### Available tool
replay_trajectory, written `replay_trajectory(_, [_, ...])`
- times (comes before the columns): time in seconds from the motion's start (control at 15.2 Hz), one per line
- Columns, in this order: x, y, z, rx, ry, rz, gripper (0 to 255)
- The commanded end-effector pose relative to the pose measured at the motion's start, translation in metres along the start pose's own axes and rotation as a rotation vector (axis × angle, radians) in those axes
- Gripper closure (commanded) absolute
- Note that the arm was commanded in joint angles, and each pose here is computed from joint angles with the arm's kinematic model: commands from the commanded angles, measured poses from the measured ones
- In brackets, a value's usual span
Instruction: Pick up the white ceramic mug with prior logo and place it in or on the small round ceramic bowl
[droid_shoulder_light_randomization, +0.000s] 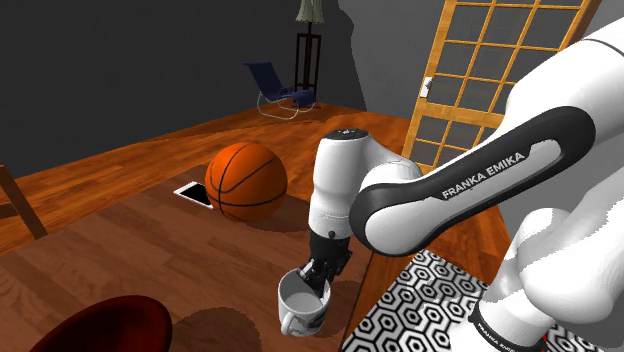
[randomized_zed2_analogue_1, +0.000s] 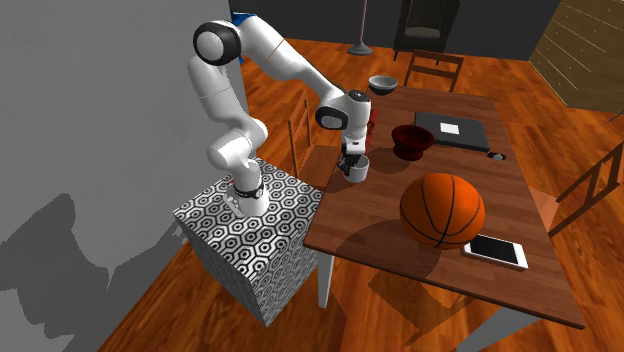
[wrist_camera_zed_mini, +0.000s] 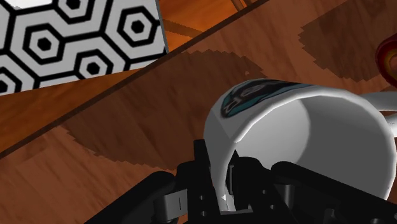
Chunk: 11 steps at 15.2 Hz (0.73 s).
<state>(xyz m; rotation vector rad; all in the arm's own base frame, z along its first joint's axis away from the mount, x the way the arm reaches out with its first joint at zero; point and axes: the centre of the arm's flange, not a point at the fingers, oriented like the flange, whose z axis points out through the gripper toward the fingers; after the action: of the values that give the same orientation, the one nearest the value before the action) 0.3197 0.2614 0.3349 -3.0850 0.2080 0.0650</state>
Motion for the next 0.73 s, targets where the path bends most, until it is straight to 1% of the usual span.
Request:
replay_trajectory(0.0, [0.0, 0.0, 0.0, 0.0, 0.0, 0.0, 255])
replay_trajectory(0.33, [0.0, 0.0, 0.0, 0.0, 0.0, 0.0, 255])
replay_trajectory(0.66, [-0.001, -0.001, -0.026, 0.0, 0.0, 0.0, 255])
